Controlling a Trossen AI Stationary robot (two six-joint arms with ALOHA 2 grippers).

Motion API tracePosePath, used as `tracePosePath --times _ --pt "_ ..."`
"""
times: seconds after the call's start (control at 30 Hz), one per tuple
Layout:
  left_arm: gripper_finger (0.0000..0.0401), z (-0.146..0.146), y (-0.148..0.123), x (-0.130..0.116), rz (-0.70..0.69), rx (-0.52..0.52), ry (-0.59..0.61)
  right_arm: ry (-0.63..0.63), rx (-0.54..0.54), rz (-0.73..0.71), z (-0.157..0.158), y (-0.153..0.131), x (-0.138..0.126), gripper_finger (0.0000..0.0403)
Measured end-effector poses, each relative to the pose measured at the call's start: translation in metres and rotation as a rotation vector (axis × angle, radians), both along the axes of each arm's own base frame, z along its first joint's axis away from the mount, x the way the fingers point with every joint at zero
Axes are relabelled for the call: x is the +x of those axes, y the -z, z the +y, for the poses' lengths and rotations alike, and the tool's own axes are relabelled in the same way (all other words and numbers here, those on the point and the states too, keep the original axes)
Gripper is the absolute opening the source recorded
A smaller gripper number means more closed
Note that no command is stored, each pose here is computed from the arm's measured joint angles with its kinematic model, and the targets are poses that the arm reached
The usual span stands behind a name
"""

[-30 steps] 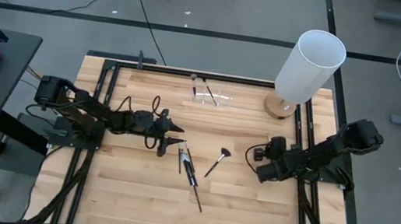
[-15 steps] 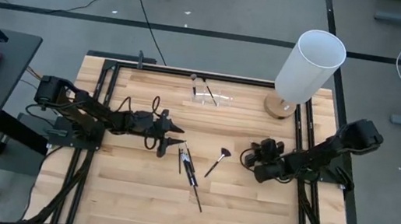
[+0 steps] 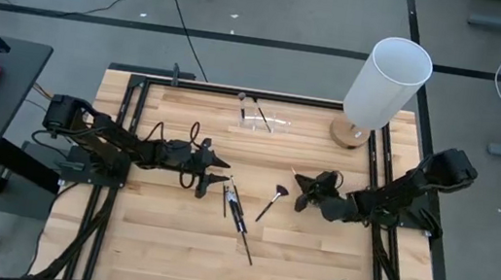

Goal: Pick & Place Makeup Supplies
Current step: Put the black makeup brush into the transparent organizer

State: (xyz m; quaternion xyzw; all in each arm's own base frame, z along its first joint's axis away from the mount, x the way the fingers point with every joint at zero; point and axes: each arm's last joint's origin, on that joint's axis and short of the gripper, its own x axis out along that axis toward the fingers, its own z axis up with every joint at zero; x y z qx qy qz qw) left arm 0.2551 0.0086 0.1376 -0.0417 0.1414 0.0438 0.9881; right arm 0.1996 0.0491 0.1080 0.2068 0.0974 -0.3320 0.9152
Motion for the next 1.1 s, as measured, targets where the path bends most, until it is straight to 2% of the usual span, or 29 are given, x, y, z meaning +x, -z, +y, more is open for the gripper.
tracePosePath --times 0.1,0.2,0.3,0.47,0.6,0.73,0.83,0.97,1.1 --pt "0.0193 0.0 -0.001 0.0 -0.006 0.004 0.009 -0.035 -0.054 -0.111 -0.004 -0.017 0.01 0.001" --pt "0.0193 -0.002 -0.002 0.001 -0.022 0.024 0.073 -0.124 -0.12 -0.24 -0.007 -0.038 0.018 0.001" --pt "0.0193 -0.003 -0.007 0.003 -0.095 0.051 0.121 -0.223 -0.212 -0.34 -0.008 -0.061 0.03 0.001" --pt "0.0193 -0.003 -0.011 0.01 -0.263 0.062 0.12 -0.365 -0.352 -0.398 -0.007 -0.099 0.066 0.001" --pt "0.0193 -0.002 -0.007 0.021 -0.329 0.035 0.113 -0.439 -0.466 -0.419 -0.003 -0.117 0.097 0.001" --pt "0.0193 -0.002 -0.008 0.041 -0.375 -0.001 0.123 -0.51 -0.507 -0.435 -0.001 -0.119 0.128 0.001" --pt "0.0193 -0.004 -0.012 0.054 -0.404 -0.013 0.201 -0.538 -0.508 -0.415 0.0 -0.109 0.146 0.001" --pt "0.0193 -0.006 -0.018 0.058 -0.446 -0.019 0.258 -0.545 -0.494 -0.404 0.001 -0.101 0.152 0.001" --pt "0.0192 -0.006 -0.026 0.057 -0.521 -0.026 0.263 -0.541 -0.492 -0.422 0.0 -0.102 0.151 0.001"
